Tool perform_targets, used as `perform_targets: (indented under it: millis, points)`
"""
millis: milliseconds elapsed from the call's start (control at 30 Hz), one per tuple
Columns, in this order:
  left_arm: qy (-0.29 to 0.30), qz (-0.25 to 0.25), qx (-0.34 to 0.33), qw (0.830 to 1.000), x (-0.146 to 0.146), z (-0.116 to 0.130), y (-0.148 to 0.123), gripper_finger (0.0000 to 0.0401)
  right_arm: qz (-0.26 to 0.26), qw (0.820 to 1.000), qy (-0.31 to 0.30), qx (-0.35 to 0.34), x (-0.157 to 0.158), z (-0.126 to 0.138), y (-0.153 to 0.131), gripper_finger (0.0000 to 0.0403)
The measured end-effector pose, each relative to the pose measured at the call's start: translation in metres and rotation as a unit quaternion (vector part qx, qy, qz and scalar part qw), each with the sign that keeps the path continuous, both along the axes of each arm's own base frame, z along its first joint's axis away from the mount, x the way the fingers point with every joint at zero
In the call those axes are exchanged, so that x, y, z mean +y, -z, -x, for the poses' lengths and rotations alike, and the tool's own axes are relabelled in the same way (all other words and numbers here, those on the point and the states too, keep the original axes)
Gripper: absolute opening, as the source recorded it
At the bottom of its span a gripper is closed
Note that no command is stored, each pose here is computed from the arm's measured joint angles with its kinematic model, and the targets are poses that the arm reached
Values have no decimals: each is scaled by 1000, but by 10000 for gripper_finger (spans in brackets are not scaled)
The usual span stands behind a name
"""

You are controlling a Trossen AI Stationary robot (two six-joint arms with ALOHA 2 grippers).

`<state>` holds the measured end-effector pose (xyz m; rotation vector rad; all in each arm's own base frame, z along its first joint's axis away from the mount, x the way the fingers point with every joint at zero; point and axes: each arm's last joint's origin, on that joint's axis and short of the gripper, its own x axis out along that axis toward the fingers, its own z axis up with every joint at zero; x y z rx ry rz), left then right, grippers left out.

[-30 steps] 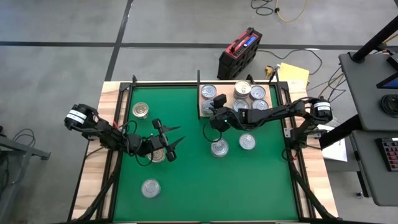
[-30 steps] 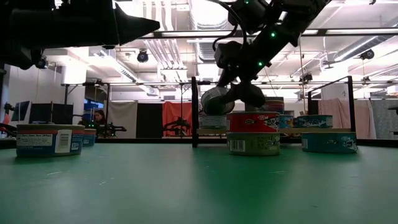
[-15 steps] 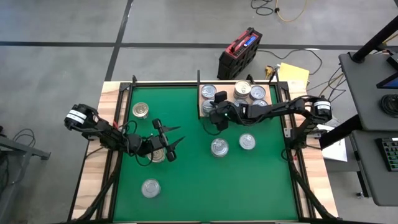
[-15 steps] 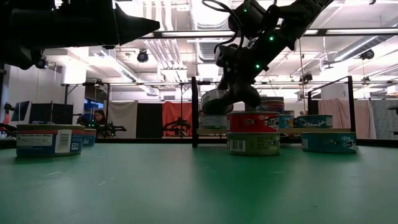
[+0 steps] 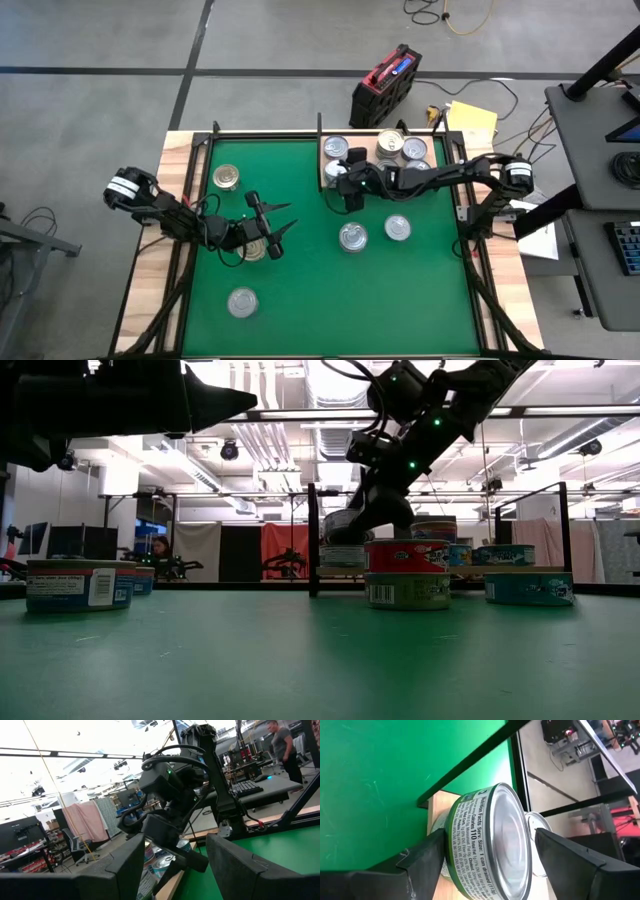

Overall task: Stack canned seafood by type on shelf
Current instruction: Stack the green tuna can on top of the green tuna can on the shelf

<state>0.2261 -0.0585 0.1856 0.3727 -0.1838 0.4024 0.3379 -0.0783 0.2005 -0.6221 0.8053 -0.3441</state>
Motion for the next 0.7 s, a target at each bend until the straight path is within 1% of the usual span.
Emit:
perform_targets:
  millis: [133, 400, 700]
  points:
    - [0, 2, -1, 1000, 0, 0, 0, 196, -9, 1000, 11, -6, -2, 1, 0, 308]
    - [1, 2, -1, 1000, 0, 0, 0, 196, -11, 1000, 13, -9, -2, 1, 0, 329]
    - [0, 1, 0, 1000, 0, 0, 0, 196, -12, 1000, 15, -11, -2, 1, -1, 334]
